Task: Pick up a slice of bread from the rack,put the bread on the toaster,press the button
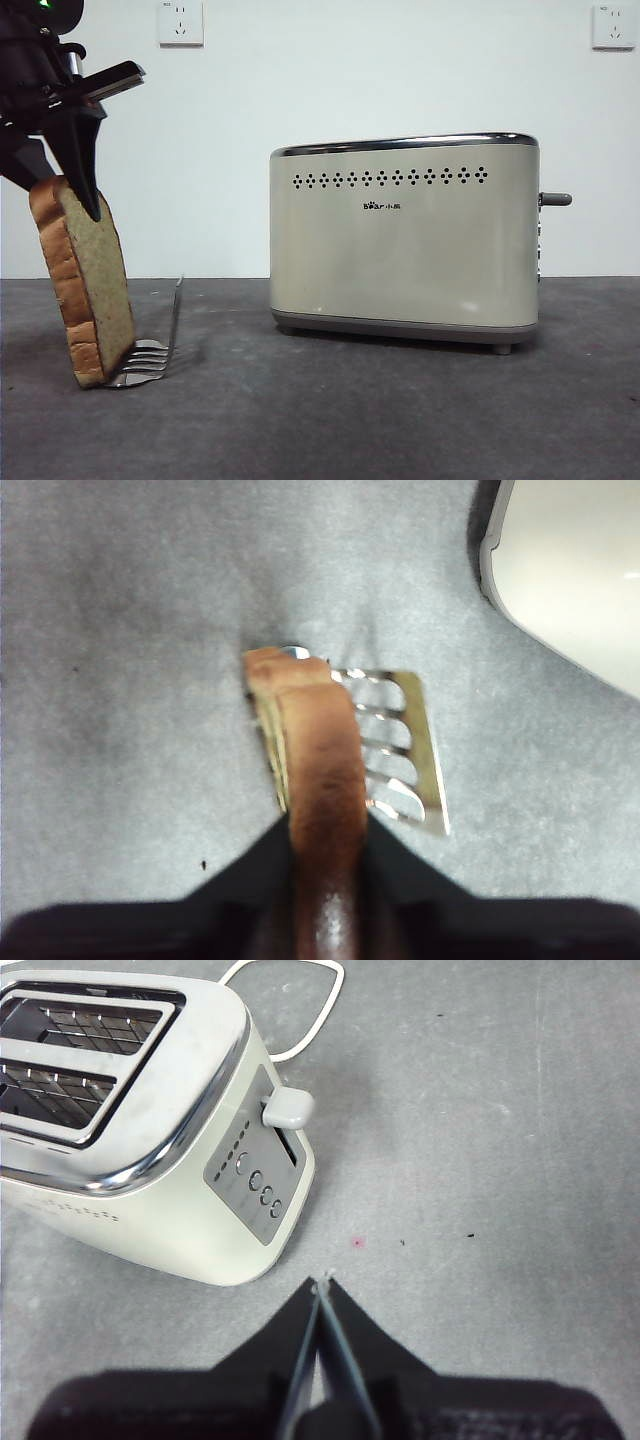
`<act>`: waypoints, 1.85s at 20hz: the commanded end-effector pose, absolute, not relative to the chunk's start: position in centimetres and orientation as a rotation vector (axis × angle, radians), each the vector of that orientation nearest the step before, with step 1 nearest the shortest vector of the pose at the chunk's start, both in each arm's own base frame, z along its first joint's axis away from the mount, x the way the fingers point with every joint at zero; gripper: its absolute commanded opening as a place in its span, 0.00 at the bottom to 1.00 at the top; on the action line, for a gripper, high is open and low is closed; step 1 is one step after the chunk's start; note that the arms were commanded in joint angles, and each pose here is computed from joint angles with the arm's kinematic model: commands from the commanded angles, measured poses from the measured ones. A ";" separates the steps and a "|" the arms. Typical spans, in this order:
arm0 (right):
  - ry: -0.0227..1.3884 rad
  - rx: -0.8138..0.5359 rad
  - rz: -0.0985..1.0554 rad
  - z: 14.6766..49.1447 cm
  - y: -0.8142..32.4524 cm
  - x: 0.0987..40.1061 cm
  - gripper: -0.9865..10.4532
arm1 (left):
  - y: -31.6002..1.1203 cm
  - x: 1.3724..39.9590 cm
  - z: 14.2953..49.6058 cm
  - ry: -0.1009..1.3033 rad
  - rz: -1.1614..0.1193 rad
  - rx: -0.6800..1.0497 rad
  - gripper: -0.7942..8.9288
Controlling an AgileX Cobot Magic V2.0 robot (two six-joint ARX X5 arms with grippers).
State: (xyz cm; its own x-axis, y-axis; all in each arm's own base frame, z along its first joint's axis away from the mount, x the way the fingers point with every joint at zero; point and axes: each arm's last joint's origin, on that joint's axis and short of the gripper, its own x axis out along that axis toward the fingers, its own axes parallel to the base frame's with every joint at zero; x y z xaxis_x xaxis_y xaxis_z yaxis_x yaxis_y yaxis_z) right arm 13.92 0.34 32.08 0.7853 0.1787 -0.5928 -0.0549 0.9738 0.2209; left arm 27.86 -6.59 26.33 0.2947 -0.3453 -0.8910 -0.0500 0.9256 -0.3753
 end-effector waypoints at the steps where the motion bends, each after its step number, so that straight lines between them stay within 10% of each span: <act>1: 0.651 0.190 0.134 32.2 0.4 13.9 0.09 | -6.7 27.8 26.3 1.271 -0.203 -0.365 0.10; 13: 0.681 0.195 0.130 32.0 0.4 13.7 0.09 | -6.8 27.7 34.8 1.166 -0.324 -0.235 0.10; 23: 0.682 0.195 0.130 32.0 0.4 13.7 0.09 | -12.3 23.8 47.4 0.425 -0.879 0.590 0.11; 29: 0.687 0.195 0.130 31.9 0.4 13.7 0.09 | -17.2 23.8 47.4 0.086 -1.064 0.968 0.07; 37: 0.721 0.198 0.128 31.7 0.4 13.5 0.09 | -22.0 27.7 42.5 0.073 -1.204 1.182 0.07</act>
State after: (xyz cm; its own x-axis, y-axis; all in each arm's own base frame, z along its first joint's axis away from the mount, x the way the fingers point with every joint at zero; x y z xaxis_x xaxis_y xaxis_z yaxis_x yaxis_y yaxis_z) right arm 13.48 0.35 31.55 0.7410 0.1794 -0.6471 -0.0390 0.9735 0.2253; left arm 27.73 -21.78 42.43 0.4309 -0.6660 -0.6089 0.7686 -0.0827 0.6344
